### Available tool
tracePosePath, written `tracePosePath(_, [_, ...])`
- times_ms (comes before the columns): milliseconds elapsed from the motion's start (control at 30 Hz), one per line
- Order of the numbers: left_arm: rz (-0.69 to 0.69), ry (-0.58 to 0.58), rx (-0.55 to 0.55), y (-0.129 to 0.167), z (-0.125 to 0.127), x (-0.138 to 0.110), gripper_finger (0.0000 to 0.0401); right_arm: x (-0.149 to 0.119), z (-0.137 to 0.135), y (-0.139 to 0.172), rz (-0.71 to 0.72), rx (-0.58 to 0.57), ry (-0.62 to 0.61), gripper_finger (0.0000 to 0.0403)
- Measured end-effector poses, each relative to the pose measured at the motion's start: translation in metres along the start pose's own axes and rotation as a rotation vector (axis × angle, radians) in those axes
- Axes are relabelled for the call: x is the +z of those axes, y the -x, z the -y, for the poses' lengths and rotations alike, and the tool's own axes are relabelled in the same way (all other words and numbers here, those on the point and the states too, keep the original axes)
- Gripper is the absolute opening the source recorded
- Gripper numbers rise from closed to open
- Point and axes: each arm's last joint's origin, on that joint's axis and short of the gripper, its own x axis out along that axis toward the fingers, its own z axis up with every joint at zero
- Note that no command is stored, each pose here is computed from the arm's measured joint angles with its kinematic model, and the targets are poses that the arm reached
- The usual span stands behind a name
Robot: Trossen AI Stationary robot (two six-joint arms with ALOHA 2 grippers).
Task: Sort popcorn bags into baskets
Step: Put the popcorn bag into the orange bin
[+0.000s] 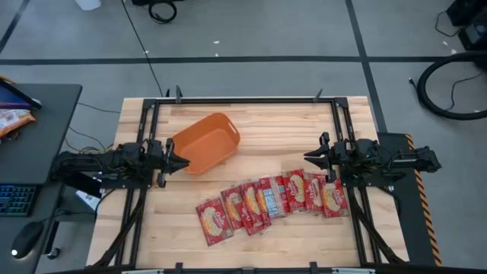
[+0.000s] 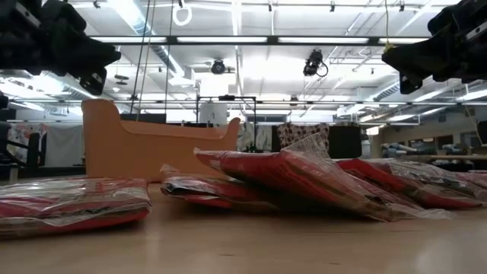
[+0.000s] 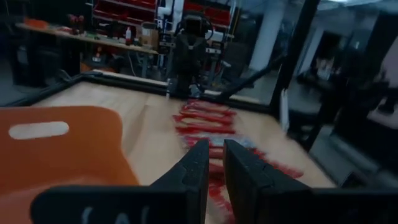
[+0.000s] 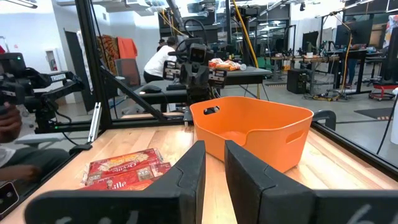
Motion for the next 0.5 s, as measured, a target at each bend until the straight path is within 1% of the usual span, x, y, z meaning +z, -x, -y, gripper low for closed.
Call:
tracePosePath(100, [-0.002, 0.029, 0.002, 0.0000, -0.0001, -0.0002, 0.0052, 0.0001, 0.0000, 0.0000, 0.000, 0.000, 0.000, 0.0066])
tracePosePath(233, [-0.001, 0.101, 0.010, 0.0000, -0.0003, -0.0003, 0.0052, 0.0000, 0.0000, 0.0000, 0.000, 0.000, 0.000, 0.0066])
tracePosePath(400, [0.040, 0.268, 0.101, 0.0002, -0.0031, 0.0008, 0.0052, 0.0001, 0.0000, 0.0000, 0.000, 0.000, 0.000, 0.0066])
tracePosePath(500, [0.098, 0.302, 0.096, 0.0003, -0.0023, 0.0060, 0.0052, 0.0001, 0.0000, 0.0000, 0.000, 0.000, 0.000, 0.0066])
